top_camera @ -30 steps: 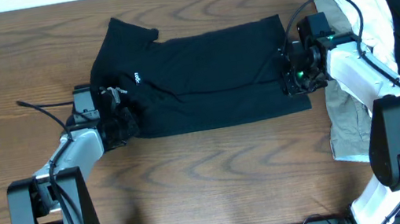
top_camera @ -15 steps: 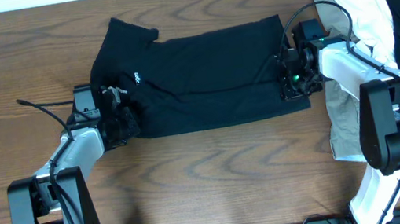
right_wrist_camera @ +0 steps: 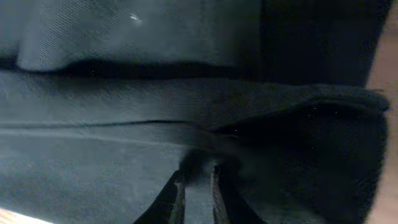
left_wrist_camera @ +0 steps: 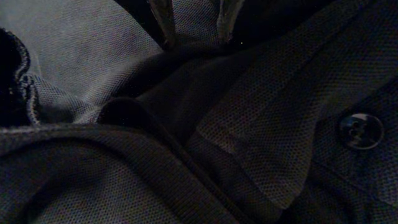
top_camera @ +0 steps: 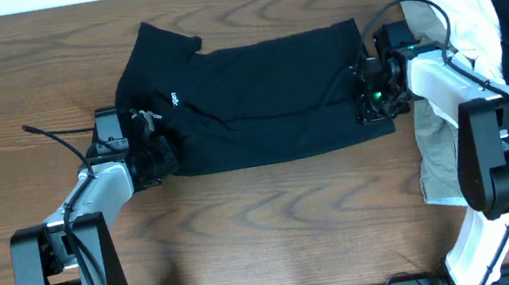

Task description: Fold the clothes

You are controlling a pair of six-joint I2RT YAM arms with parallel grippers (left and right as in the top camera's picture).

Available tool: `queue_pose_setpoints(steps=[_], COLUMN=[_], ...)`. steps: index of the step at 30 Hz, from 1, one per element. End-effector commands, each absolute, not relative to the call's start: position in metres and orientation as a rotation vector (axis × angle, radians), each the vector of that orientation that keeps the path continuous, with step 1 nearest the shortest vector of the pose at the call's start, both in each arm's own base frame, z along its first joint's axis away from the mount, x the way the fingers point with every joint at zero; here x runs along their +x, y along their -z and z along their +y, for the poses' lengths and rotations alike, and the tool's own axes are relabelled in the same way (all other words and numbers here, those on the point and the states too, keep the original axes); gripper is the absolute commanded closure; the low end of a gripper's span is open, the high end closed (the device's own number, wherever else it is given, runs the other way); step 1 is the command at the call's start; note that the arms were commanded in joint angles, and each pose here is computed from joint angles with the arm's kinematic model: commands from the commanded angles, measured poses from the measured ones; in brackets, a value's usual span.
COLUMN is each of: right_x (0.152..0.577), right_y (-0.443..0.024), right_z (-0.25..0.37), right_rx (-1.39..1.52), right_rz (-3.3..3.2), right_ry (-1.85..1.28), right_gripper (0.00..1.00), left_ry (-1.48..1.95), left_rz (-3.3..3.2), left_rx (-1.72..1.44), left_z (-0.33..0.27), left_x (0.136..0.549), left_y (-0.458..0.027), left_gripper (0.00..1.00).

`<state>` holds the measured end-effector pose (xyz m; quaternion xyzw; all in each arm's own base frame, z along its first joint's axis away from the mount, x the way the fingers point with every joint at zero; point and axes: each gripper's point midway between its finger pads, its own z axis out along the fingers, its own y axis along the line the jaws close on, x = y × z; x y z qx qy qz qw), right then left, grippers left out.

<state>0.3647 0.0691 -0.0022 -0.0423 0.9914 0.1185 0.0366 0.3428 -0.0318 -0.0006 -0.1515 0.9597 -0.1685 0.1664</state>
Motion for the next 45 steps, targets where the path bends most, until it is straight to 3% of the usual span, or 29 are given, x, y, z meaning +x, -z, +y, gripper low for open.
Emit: queue_pose_setpoints(steps=[1, 4, 13, 25, 30, 32, 37, 45], right_x=[0.35, 0.337, 0.321, 0.348, 0.349, 0.353, 0.357, 0.355], right_y=[0.018, 0.018, 0.011, -0.051, -0.051, -0.051, -0.053, -0.029], right_z=[0.025, 0.005, 0.005, 0.005, 0.007, 0.013, 0.037, 0.048], right_rx=[0.047, 0.176, 0.183, 0.156, 0.153, 0.134, 0.037, -0.043], right_rz=[3.149, 3.197, 3.256, 3.026, 3.022, 3.01, 2.99, 3.033], right_ry=[-0.092, 0.037, 0.032, 0.004, -0.005, -0.062, -0.228, -0.232], right_gripper=[0.87, 0.87, 0.87, 0.83, 0.84, 0.84, 0.85, 0.86], left_ry=[0.272, 0.272, 0.271, 0.271, 0.272, 0.271, 0.267, 0.265], left_rz=[2.904, 2.904, 2.913, 2.913, 2.916, 2.921, 2.963, 2.978], left_rx=[-0.522, -0.521, -0.524, -0.524, -0.524, -0.526, -0.539, -0.544], left_z=[-0.009, -0.009, -0.009, -0.01, -0.01, -0.01, -0.01, -0.011], left_x=[0.298, 0.298, 0.296, 0.296, 0.295, 0.294, 0.284, 0.28], left_y=[0.045, 0.045, 0.046, 0.046, 0.046, 0.046, 0.048, 0.048], left_gripper=[0.73, 0.73, 0.73, 0.73, 0.72, 0.66, 0.65, 0.64])
